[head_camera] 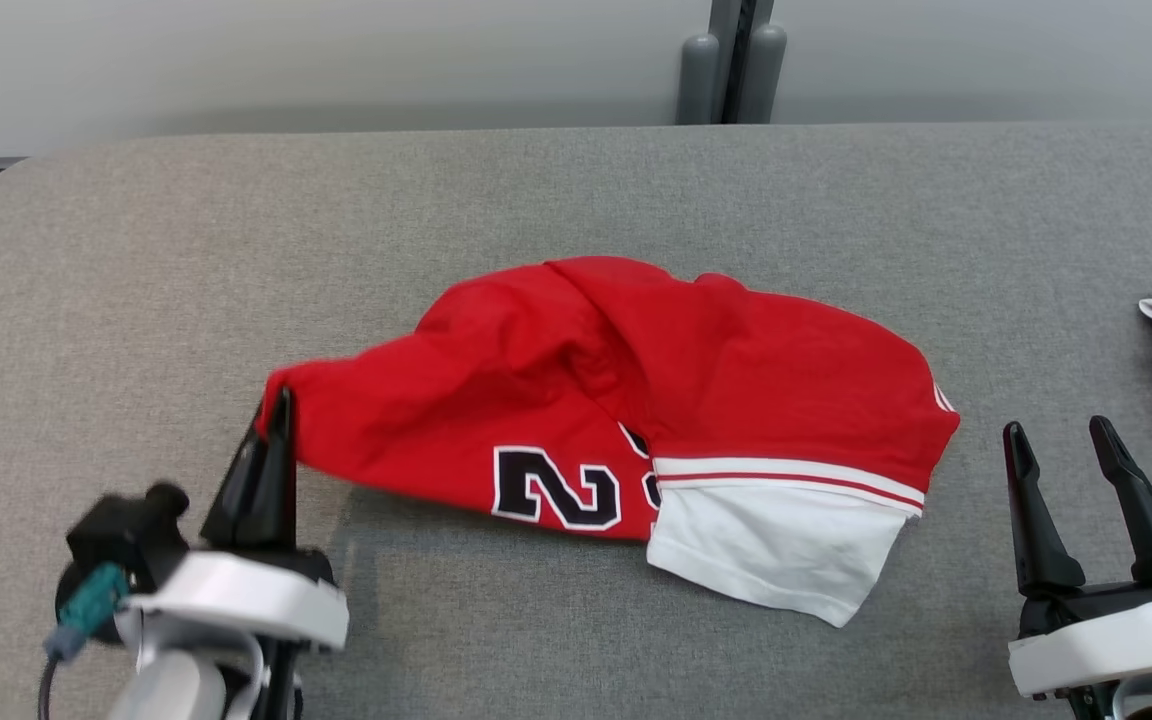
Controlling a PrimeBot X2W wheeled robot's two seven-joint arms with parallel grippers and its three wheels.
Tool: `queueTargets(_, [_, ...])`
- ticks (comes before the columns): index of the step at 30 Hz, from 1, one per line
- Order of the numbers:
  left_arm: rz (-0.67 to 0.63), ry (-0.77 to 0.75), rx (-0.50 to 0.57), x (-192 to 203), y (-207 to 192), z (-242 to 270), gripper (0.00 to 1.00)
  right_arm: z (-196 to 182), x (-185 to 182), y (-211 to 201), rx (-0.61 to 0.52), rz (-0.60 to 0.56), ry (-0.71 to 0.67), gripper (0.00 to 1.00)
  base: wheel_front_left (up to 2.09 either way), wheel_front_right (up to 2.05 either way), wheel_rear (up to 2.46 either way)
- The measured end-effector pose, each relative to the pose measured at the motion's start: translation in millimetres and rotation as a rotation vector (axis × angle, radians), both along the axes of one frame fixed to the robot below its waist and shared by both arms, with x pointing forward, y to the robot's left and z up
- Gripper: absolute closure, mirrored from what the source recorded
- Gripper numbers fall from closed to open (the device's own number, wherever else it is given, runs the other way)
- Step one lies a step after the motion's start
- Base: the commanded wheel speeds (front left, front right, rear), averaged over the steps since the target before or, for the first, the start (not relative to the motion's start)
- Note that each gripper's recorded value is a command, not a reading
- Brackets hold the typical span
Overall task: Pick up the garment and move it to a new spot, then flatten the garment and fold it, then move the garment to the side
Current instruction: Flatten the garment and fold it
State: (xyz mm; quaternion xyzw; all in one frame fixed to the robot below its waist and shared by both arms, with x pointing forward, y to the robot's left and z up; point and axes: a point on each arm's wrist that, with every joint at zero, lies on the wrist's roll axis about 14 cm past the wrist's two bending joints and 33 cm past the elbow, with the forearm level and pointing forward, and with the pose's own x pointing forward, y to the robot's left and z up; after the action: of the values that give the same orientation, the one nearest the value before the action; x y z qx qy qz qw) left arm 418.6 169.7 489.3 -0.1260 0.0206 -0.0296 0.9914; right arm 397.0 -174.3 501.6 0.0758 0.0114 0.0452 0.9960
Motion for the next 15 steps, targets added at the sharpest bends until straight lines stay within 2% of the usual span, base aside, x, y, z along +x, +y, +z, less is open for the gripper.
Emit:
queueTargets(10, [0.113,0.181,-0.102,-74,2,-52,1.00,5,-11,-1,-0.001,-0.001,0.003,0.00,0.00,0.00,0.00])
queueTargets(15, [0.120,0.283,-0.145,-100,-5,-84,1.00,6,-18,-1,0.004,0.000,0.008,0.00,0.00,0.00,0.00])
